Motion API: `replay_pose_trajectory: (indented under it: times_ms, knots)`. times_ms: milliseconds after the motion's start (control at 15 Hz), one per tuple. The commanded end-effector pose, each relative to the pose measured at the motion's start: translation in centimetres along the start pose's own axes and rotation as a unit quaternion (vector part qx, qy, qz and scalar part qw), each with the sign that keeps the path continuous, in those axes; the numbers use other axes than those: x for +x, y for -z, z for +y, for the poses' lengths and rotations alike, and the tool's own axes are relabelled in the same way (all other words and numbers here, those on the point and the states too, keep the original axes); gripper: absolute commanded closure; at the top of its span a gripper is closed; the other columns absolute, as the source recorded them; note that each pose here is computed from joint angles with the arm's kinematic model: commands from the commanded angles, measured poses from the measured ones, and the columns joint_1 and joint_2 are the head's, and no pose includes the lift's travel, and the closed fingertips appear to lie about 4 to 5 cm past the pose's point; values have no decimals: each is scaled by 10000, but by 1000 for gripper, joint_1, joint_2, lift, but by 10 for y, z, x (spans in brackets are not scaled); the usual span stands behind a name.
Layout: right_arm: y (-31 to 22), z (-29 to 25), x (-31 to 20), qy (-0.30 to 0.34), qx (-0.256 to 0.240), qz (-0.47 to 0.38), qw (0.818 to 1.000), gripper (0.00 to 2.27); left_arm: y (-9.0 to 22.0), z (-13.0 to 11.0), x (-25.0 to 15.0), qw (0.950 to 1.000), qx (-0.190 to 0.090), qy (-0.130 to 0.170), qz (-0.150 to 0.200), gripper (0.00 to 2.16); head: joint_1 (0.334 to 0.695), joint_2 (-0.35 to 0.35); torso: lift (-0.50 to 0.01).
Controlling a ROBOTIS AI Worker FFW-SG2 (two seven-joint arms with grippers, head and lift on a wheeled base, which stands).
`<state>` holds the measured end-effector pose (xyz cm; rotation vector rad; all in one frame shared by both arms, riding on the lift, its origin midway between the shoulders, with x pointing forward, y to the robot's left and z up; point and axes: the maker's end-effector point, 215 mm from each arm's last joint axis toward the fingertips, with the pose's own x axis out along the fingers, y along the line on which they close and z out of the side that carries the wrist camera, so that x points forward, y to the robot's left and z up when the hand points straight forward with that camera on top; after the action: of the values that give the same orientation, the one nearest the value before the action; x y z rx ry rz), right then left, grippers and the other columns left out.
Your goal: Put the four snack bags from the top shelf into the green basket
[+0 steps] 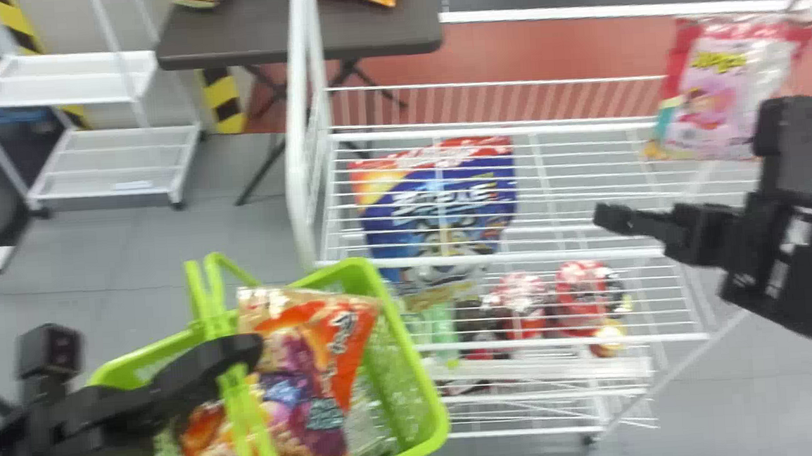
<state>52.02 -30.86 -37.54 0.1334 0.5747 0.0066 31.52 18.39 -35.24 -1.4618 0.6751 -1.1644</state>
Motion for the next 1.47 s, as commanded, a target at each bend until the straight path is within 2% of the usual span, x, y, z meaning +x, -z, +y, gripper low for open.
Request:
replay_pose_trajectory:
  times_ms: [0, 133, 400, 733, 800, 867, 933, 1000, 1067, 1400]
  knots:
    - [-42, -37, 34, 413, -197, -662, 9968, 53, 1, 1, -4, 10000, -8, 35, -45, 2145, 695, -153, 0]
    - [-70, -56, 56, 689, -362, -1033, 9916, 53, 2, 3, -5, 10000, -41, 31, -67, 2145, 695, -198, 0]
    - [-98, -104, 83, 1275, -490, -1174, 9836, 53, 1, 5, -11, 9999, -55, 7, -146, 2145, 695, -234, 0]
    - [-94, -127, 119, 1661, -751, -861, 9795, 73, -1, 10, -21, 9996, -6, -46, -278, 2145, 695, -273, 0]
    - [-90, -127, 126, 1668, -799, -755, 9798, 262, 0, 11, -20, 9996, -15, -38, -276, 2145, 695, -274, 0]
    - [-88, -124, 130, 1636, -767, -719, 9809, 589, 0, 11, -20, 9996, -16, -46, -275, 2145, 695, -271, 0]
    - [-89, -124, 130, 1640, -774, -717, 9808, 1021, 1, 12, -21, 9996, -29, -52, -279, 2145, 695, -268, 0]
    - [-87, -124, 131, 1638, -760, -689, 9811, 1744, 1, 13, -24, 9995, -32, -82, -290, 2145, 695, -266, 0]
    - [-69, -122, 133, 1607, -724, -525, 9829, 2250, 1, 14, -25, 9995, -24, -78, -312, 2145, 695, -265, 0]
    - [-75, -112, 112, 1428, -504, -889, 9845, 2260, 1, 16, -26, 9994, -46, -86, -332, 2145, 695, -254, 0]
